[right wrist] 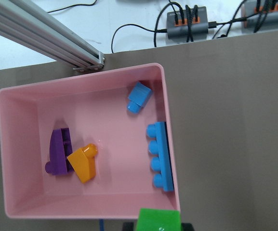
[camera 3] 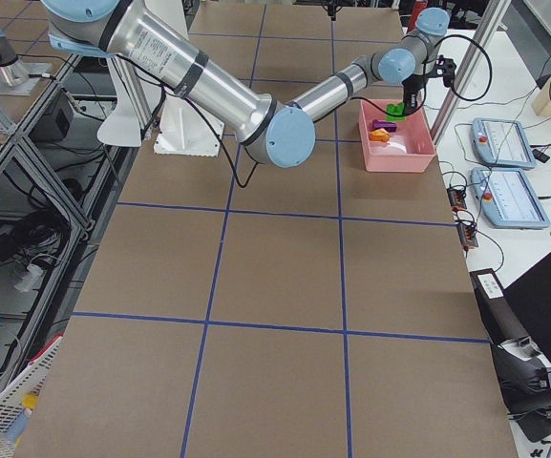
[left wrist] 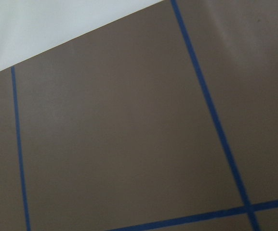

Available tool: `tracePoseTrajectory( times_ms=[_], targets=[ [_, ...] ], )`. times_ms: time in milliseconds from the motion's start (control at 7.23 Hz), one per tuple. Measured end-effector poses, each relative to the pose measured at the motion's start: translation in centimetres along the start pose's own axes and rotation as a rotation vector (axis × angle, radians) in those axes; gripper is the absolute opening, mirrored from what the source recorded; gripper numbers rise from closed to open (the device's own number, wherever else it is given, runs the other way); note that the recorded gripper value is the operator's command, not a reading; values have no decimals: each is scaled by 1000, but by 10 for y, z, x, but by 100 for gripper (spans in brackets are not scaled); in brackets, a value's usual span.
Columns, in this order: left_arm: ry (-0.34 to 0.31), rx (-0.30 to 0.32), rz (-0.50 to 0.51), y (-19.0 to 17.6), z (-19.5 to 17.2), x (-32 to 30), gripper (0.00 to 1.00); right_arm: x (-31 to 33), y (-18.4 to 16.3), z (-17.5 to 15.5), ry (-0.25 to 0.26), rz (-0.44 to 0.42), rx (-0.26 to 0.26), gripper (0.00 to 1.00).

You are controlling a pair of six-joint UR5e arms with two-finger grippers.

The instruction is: Put all blocks into box

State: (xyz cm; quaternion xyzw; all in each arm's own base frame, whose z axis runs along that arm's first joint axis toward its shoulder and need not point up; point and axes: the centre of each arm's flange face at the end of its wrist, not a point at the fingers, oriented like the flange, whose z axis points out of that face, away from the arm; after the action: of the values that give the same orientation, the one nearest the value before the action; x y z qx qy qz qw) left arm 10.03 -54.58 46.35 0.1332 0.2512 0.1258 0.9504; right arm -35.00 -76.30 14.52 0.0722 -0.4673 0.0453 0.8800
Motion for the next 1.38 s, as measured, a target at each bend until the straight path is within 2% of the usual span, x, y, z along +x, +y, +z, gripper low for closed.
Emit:
tracePoseTrajectory(
  times_ms=[138,276,415,691,968,1106,1382],
  targets=[
    [29,0,-24,38,10,-33,100,-21,5,28,16,-44,56,0],
    [36,15,-49,73,18,-59,100,-40,11,55,31,-84,113,15],
    [32,30,-72,95,21,-78,100,-56,19,75,41,-111,158,99],
    [25,35,-99,111,24,-95,100,-78,29,88,48,-105,204,100],
    [17,25,-128,118,29,-111,100,-85,27,76,61,-106,217,100],
    [13,26,-134,122,27,-122,100,-79,20,48,81,-129,182,100],
    [8,8,-65,138,27,-150,100,-41,14,-40,176,-252,64,100]
  ],
)
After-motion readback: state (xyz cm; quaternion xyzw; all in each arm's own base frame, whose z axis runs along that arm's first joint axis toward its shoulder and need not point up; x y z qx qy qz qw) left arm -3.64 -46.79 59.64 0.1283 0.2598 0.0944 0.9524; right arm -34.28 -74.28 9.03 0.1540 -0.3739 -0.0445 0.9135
